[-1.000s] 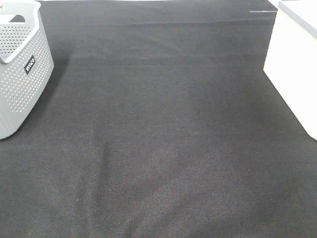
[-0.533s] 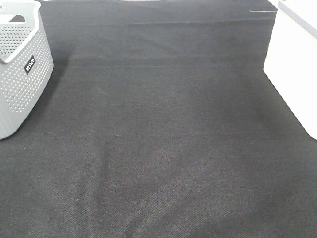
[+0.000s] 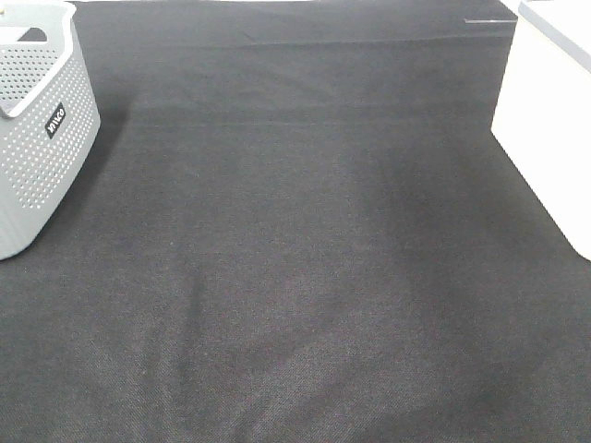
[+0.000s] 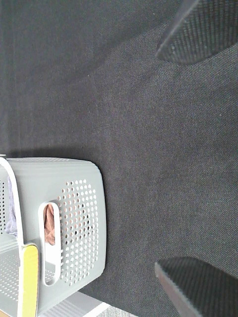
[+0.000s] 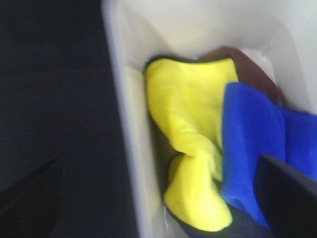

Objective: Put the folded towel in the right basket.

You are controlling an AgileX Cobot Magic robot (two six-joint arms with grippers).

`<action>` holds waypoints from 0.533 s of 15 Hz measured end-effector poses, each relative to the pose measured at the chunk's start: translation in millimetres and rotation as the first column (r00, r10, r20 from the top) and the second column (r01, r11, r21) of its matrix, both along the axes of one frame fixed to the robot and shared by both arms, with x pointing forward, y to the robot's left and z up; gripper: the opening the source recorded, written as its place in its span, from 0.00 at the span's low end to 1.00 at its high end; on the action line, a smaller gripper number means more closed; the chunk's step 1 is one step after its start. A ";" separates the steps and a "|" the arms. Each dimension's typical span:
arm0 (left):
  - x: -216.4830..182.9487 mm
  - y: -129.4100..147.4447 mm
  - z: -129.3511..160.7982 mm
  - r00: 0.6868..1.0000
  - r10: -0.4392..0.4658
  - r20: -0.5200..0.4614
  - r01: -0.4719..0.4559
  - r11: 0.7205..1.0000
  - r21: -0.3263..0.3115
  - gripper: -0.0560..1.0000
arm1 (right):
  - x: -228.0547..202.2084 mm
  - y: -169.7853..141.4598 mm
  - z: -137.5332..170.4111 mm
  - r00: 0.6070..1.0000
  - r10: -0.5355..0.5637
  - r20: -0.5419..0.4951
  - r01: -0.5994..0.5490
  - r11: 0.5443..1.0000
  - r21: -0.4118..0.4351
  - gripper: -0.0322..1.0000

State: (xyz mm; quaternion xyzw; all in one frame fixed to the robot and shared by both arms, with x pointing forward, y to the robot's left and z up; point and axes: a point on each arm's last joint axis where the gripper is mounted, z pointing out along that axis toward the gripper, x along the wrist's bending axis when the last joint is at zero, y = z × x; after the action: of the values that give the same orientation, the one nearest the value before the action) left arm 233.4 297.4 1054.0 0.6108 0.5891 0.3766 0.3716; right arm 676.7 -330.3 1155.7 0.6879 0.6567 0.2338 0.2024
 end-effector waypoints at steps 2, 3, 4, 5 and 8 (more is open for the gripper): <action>0.0 0.0 0.0 1.000 0.000 0.000 0.000 1.000 0.000 0.99 | -25.4 31.4 37.7 0.994 0.067 0.083 -0.064 0.997 -0.041 0.97; 0.0 0.0 0.0 1.000 0.000 0.000 0.000 1.000 0.000 0.99 | -39.8 37.0 50.0 0.991 0.080 0.106 -0.077 0.996 -0.034 0.97; 0.0 0.0 0.0 1.000 0.000 0.000 0.000 1.000 0.000 0.99 | -57.0 39.7 57.7 0.990 0.088 0.113 -0.087 0.996 -0.009 0.97; 0.0 0.0 0.0 1.000 0.000 0.000 0.000 1.000 0.000 0.99 | -75.4 41.5 61.2 0.990 0.093 0.106 -0.094 0.995 0.013 0.97; 0.0 0.0 0.0 1.000 0.000 0.000 0.000 1.000 0.000 0.99 | -148.2 42.6 54.3 0.994 0.096 0.047 -0.098 0.995 0.032 0.97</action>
State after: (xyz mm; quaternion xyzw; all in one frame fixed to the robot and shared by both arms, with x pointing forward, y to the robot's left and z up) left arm 233.4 297.4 1054.0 0.6108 0.5891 0.3766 0.3716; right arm 528.5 -287.7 1210.0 0.6531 0.6805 0.2700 0.1938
